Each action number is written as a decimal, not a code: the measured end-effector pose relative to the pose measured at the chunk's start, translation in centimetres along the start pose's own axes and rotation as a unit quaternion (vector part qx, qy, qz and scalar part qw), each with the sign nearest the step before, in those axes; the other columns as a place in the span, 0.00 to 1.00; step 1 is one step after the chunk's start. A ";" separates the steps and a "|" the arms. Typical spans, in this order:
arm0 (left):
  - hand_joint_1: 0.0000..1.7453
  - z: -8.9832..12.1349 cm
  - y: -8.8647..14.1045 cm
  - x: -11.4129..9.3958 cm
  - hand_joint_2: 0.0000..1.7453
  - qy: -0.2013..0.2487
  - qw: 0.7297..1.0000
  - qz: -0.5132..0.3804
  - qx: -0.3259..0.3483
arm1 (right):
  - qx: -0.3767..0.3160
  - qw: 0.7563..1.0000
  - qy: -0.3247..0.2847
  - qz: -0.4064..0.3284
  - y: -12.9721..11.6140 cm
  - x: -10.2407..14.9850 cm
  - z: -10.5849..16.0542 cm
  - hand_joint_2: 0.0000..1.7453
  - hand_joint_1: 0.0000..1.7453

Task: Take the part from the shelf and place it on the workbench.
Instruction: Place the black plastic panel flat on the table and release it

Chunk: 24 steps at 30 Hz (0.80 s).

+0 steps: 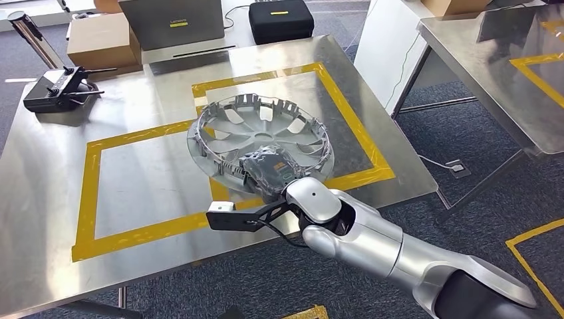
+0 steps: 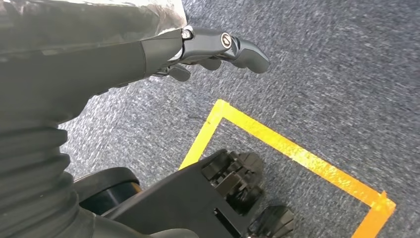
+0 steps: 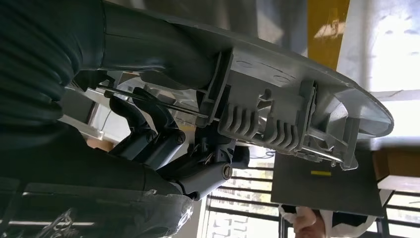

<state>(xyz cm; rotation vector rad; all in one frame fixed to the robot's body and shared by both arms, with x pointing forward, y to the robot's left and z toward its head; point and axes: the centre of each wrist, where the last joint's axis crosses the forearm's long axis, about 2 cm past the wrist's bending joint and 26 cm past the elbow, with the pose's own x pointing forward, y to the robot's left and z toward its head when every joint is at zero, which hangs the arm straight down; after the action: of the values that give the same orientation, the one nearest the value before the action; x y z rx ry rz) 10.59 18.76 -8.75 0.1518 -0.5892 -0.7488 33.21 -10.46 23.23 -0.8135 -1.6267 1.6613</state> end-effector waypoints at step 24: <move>0.00 0.1 -0.6 0.9 0.00 -0.055 0.998 0.000 0.012 | 0.044 0.987 0.072 -0.139 7.3 -1.3 -1.1 0.00 0.00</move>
<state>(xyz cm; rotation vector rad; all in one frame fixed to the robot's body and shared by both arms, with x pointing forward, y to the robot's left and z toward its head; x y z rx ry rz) 10.70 17.75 -8.48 0.1333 -0.7019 -0.7539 34.62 -10.91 15.93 -0.6149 -1.4813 1.4327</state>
